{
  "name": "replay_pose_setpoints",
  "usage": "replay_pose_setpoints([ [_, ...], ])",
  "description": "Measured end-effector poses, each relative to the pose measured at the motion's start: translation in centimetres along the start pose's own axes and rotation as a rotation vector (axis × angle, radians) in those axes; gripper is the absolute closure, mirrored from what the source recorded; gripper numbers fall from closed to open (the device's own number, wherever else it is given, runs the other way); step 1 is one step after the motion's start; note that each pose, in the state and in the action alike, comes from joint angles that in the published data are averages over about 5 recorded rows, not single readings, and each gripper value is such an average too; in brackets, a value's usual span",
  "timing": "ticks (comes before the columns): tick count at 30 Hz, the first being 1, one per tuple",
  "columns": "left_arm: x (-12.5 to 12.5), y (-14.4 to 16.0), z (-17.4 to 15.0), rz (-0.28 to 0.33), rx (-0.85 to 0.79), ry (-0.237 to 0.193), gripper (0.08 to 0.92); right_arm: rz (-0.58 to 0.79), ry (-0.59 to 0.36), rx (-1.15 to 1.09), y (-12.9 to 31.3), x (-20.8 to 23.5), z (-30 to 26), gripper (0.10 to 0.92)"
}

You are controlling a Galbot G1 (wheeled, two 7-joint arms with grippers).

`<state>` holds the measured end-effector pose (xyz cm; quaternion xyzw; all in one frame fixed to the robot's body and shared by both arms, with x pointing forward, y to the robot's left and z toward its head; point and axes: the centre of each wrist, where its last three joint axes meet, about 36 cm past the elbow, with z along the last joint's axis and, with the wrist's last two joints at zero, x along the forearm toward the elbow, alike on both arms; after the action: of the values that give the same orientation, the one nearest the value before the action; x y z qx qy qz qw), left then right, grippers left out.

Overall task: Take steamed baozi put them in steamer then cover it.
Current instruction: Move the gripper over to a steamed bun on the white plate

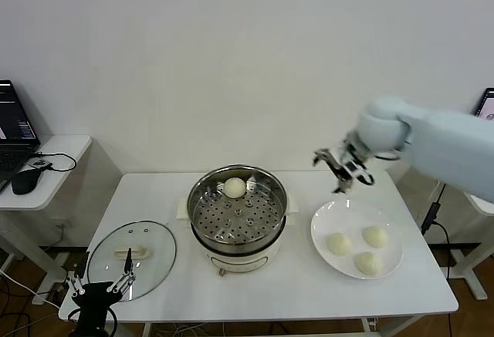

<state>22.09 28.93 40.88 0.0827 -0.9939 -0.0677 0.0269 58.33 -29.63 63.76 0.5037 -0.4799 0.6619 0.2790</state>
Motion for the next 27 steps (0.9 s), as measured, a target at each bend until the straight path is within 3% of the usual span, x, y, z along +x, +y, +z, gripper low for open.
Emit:
replay_pose_setpoints([
  [10, -0.2, 0.1, 0.1, -0.006, -0.006, 0.005, 0.177, -0.065, -0.004, -0.122, 4.8, -4.6, 1.7, 0.2],
  [27, -0.6, 0.6, 0.5, -0.013, -0.015, 0.016, 0.177, -0.132, -0.013, -0.246, 8.1, -12.4, 2.6, 0.2],
])
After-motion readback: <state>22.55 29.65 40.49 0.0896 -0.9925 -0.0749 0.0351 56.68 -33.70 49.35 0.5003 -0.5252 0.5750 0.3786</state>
